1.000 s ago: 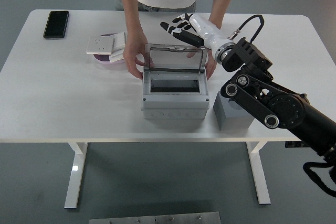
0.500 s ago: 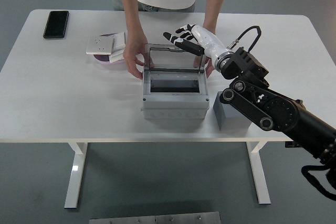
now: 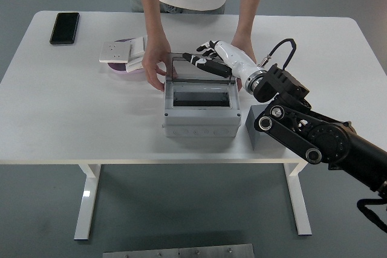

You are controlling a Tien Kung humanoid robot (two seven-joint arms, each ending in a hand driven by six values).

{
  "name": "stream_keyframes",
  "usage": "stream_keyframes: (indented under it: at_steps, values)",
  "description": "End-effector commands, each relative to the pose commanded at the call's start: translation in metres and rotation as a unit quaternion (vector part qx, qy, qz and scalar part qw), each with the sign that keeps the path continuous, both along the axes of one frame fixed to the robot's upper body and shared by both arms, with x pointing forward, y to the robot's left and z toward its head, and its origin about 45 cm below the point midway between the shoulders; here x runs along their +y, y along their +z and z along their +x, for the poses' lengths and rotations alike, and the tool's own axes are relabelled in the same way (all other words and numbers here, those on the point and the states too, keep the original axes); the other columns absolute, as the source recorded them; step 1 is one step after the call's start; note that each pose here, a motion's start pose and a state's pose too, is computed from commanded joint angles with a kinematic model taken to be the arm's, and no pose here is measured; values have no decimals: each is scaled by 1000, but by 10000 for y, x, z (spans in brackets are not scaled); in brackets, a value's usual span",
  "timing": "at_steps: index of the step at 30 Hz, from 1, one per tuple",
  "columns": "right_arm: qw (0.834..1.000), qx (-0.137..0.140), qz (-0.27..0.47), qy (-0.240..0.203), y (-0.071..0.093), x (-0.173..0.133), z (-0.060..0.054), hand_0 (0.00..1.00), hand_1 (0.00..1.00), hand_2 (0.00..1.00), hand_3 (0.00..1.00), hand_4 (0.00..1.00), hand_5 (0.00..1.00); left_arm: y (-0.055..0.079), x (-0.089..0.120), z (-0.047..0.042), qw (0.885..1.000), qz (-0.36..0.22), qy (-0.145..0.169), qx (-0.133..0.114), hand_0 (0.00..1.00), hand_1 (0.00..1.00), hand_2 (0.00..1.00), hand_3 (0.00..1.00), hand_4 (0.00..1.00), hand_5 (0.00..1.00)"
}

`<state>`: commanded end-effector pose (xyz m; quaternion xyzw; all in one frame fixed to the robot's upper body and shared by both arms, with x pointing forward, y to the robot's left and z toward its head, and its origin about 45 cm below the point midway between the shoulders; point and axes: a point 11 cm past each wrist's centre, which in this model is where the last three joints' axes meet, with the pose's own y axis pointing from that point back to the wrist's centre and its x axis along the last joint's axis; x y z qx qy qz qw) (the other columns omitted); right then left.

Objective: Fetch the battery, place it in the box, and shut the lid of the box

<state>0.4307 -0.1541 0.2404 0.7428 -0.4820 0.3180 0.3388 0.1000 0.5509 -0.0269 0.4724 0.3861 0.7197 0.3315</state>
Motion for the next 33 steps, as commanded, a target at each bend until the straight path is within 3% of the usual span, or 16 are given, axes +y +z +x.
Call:
stream_keyframes:
  at_steps: [2,7,8,13,14,33]
  values:
    - [1000,-4,-2,4,25,18,-24,776,691,720,792,933,998,0,-1,2,1000,0,0,-1,610,742,601,562,402,2]
    - [1000,-13,-2,13,83,58,-65,776,691,720,792,933,998,-1,0,0,1000,1,0,-1,610,742,601,562,402,2]
    - [1000,-14,-3,14,91,63,-71,580,611,662,765,934,998,-1,0,-2,1000,1,0,-1,609,742,601,562,403,2]
    - [1000,-13,-5,19,81,79,-104,580,611,662,765,934,998,-4,2,-15,1000,2,2,-1,609,742,601,562,403,2]
    - [1000,-13,-5,20,74,80,-110,543,579,609,743,935,998,-5,1,-17,1000,2,2,-1,609,741,600,562,401,2]
    - [999,-5,-21,29,-33,97,-222,523,554,597,735,934,998,-14,-5,-35,1000,2,7,-5,608,740,600,562,402,2]
